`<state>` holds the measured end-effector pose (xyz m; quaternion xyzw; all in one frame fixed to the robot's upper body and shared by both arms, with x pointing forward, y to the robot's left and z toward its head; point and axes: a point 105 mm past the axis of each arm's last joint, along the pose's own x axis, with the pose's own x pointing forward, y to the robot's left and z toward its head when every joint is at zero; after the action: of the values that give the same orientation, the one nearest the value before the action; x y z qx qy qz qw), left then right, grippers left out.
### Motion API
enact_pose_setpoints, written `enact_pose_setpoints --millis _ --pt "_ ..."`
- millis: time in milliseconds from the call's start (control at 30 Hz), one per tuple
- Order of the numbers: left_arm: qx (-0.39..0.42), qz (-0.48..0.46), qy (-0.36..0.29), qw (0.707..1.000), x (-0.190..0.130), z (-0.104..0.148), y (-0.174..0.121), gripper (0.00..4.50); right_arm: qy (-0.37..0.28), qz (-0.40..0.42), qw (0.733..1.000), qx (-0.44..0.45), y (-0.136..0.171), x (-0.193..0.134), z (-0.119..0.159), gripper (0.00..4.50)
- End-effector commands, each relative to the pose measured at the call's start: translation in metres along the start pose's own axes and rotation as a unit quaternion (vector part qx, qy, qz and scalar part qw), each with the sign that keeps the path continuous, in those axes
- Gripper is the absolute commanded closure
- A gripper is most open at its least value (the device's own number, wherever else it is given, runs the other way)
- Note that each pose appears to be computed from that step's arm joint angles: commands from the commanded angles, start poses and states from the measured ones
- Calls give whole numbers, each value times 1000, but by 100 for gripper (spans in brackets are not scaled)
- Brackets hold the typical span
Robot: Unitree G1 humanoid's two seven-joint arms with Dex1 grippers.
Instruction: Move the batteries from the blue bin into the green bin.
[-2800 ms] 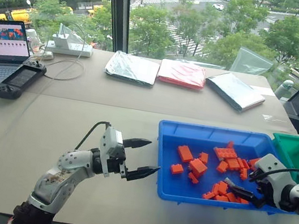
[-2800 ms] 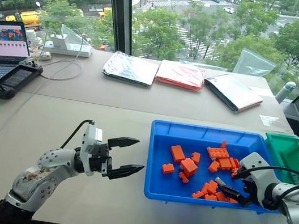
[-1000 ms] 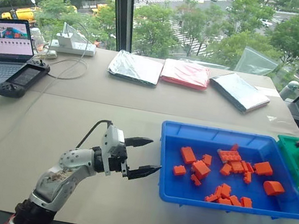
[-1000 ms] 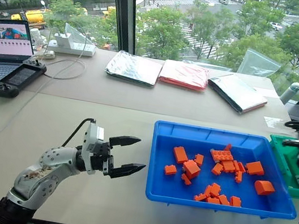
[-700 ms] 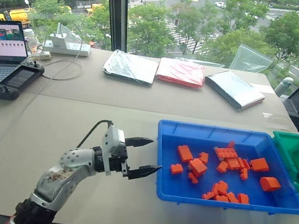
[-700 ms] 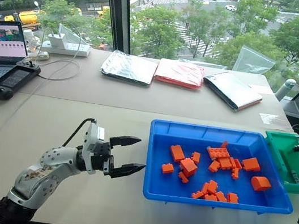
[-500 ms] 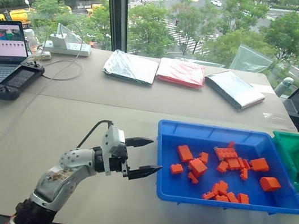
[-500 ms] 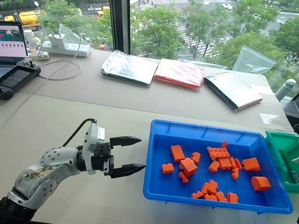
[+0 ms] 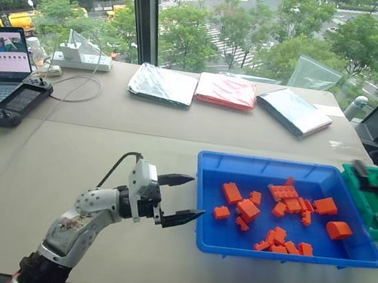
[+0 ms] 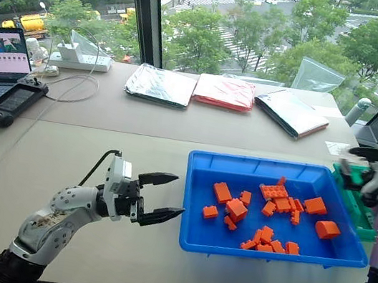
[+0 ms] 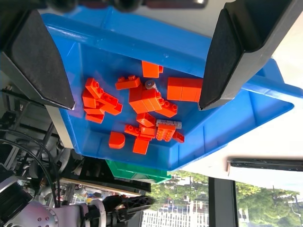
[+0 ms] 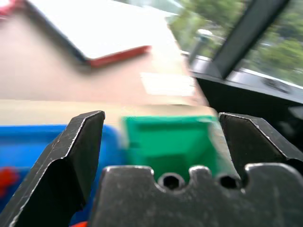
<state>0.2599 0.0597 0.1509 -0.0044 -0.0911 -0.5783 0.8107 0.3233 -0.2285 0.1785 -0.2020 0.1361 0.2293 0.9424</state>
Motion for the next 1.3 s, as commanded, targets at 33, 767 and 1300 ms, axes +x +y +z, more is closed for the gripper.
enact_pose_setpoints --millis 33,767,1300 --pt "14 -1 -12 1000 1 5 -1 0 -8 -16 1000 -23 -9 -4 10 4" --pt "8 -5 -4 1000 1 -1 -4 0 32 -41 998 -45 -19 -2 -13 4" --pt "-5 -16 -4 1000 6 -1 -8 0 165 230 899 -333 -36 -2 -4 4"
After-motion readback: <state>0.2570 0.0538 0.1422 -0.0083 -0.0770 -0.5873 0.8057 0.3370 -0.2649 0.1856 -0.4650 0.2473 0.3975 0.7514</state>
